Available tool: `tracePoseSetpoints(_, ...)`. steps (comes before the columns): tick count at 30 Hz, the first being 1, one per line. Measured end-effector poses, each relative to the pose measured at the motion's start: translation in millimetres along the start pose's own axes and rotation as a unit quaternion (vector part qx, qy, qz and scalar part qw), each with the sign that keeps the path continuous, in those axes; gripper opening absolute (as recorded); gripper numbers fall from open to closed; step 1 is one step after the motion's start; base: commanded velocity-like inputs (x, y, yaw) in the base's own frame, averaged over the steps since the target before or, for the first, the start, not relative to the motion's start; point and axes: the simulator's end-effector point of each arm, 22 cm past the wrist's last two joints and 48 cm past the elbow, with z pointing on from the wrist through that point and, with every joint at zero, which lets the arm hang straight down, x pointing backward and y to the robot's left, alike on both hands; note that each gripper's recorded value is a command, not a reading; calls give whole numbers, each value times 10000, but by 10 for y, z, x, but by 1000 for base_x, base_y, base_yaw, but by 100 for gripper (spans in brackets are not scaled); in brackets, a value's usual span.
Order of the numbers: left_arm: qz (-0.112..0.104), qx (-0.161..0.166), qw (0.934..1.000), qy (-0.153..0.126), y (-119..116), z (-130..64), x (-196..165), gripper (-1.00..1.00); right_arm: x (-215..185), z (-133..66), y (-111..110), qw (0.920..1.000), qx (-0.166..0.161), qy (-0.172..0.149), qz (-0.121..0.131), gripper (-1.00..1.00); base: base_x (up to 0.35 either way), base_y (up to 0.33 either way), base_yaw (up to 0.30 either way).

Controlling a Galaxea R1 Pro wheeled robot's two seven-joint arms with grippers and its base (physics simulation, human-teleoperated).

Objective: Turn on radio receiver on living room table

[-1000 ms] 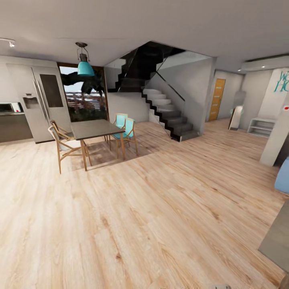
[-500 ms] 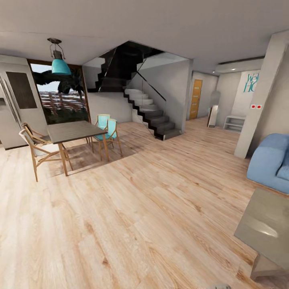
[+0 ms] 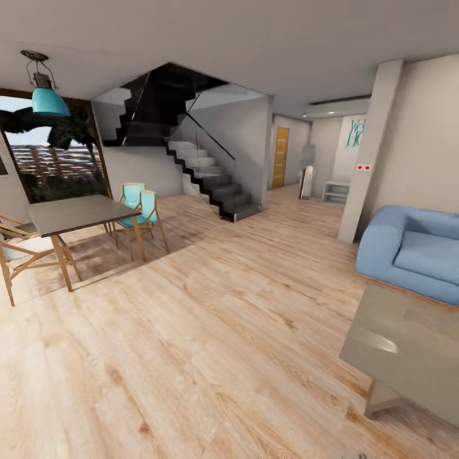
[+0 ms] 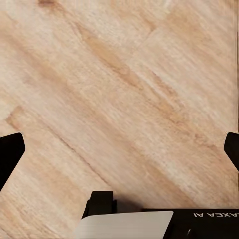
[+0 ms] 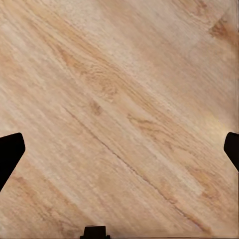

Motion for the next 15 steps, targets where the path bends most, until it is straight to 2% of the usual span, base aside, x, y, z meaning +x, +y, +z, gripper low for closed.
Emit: tracePoseSetpoints(15,0,0,10000,-3,0,0,-1,100,0,0,0,10000,0,0,0,100,0,0,-285)
